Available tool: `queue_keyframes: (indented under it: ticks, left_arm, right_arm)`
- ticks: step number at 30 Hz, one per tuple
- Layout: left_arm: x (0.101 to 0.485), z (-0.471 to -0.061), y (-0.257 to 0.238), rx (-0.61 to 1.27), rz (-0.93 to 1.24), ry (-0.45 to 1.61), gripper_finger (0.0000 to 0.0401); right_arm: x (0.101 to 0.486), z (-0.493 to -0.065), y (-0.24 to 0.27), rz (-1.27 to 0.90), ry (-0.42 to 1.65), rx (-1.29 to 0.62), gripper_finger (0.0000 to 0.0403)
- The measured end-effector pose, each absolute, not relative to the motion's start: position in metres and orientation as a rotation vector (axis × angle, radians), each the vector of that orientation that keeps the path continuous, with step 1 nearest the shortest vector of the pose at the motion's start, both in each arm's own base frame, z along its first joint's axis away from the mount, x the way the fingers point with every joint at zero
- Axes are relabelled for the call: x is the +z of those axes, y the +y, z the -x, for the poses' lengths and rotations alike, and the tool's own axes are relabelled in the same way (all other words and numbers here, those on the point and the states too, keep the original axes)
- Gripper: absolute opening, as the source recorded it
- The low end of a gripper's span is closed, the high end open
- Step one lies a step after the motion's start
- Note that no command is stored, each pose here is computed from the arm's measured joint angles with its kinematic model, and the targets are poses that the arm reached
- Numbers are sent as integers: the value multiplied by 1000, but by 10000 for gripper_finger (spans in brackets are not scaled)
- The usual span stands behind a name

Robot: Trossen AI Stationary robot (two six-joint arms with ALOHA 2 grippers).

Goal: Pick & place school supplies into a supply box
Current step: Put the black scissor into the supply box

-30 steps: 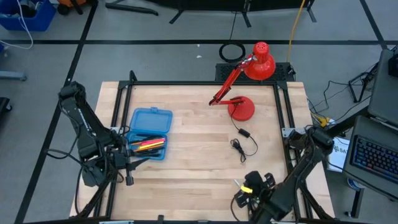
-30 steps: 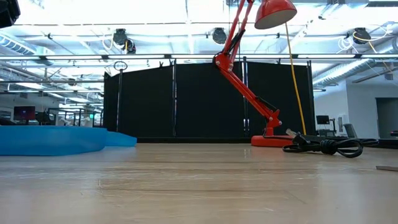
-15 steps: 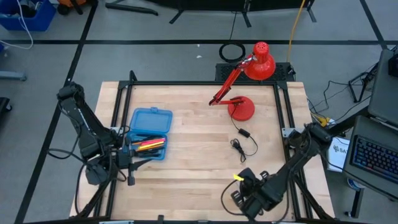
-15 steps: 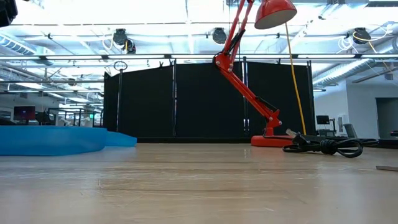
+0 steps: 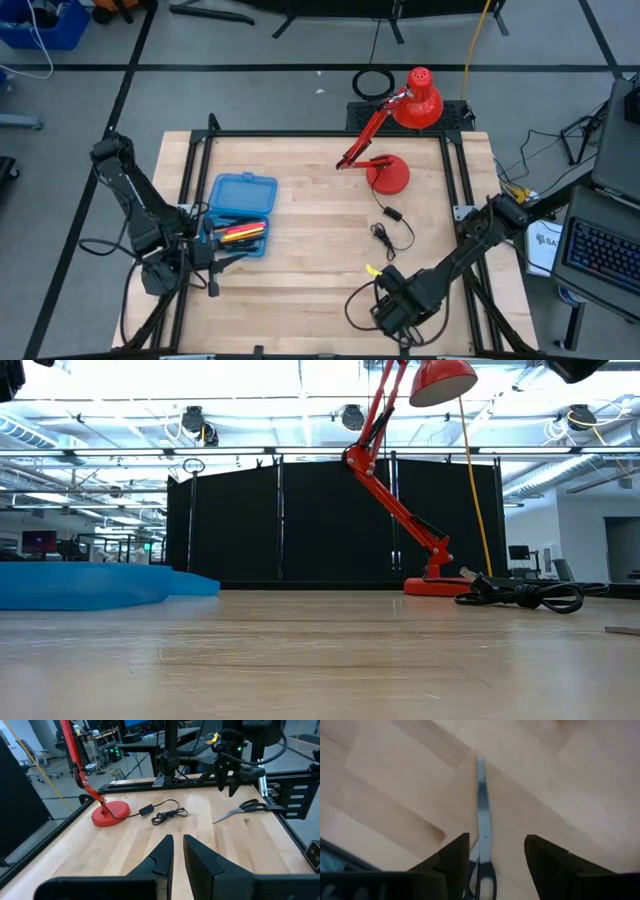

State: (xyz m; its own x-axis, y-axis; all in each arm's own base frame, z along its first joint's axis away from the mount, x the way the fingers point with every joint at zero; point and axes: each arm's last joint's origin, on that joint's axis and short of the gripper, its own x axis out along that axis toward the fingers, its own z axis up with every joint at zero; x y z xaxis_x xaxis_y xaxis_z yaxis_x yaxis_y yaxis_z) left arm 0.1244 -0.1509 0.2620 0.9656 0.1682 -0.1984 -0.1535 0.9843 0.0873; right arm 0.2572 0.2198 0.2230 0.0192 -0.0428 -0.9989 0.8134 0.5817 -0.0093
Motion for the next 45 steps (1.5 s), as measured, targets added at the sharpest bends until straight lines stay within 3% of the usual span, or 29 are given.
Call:
queue_keyframes:
  ticks: [13,20,29,45]
  left_arm:
    - [261,-124,-151,150,-75,220,49]
    - [258,-125,-152,152,-79,228,49]
    - [253,-128,-157,156,-91,236,49]
    - [255,-128,-156,179,-80,217,49]
  right_arm:
    - [226,-257,217,-720,1547,-678,169]
    - [236,-258,229,-895,1524,-594,172]
    - [235,-231,258,-960,1502,-674,160]
    - [173,-207,281,-1179,1450,-587,159]
